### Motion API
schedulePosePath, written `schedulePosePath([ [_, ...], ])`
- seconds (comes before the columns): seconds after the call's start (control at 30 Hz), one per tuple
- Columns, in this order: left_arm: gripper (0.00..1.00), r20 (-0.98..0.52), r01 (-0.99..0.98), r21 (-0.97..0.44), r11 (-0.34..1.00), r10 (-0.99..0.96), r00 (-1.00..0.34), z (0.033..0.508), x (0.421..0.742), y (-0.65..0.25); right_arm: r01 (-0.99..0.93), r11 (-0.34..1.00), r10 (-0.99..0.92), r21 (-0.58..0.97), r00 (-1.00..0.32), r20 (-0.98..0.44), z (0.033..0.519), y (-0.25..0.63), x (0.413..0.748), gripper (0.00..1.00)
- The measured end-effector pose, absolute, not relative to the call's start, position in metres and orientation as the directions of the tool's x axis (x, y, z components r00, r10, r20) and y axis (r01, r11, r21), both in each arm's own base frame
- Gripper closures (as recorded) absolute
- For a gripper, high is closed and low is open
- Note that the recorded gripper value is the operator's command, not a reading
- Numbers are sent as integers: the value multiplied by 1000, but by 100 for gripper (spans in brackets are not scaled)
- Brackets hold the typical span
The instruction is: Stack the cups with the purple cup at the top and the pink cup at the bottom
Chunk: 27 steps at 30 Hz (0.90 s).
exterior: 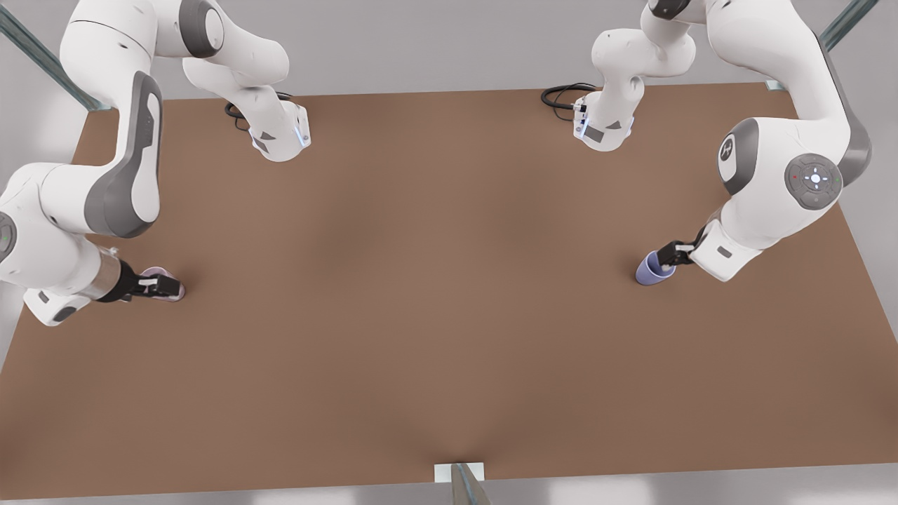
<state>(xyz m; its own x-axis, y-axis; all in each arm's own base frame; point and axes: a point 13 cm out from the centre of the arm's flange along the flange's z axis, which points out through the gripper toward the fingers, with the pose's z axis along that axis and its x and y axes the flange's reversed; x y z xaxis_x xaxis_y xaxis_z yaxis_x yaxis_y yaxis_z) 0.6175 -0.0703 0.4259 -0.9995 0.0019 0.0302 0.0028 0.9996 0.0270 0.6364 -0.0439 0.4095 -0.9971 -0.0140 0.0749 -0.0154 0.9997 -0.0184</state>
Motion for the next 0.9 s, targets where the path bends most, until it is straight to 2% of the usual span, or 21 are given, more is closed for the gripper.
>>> schedulePosePath([
  [0.1, 0, 20, -29, 11, 1000, -29, -999, 431, 618, -69, -8, 1000, -7, -18, -997, 71, 405, -54, 638, 0],
  [0.27, 0, 4, -53, -2, 999, -53, -999, 441, 619, -74, 76, 997, 75, 6, -992, 103, 377, -132, 620, 0],
  [0.47, 0, 15, -85, -9, 996, -85, -996, 438, 620, -72, 115, 992, 104, 58, -981, 165, 291, -172, 559, 0],
  [0.73, 0, 23, -118, -25, 993, -117, -993, 438, 619, -70, 108, 993, 100, 52, -986, 132, 220, -234, 531, 0],
  [0.9, 0, 27, -127, -30, 991, -127, -992, 438, 618, -72, 65, 997, 60, 37, -990, 130, 191, -255, 526, 0],
])
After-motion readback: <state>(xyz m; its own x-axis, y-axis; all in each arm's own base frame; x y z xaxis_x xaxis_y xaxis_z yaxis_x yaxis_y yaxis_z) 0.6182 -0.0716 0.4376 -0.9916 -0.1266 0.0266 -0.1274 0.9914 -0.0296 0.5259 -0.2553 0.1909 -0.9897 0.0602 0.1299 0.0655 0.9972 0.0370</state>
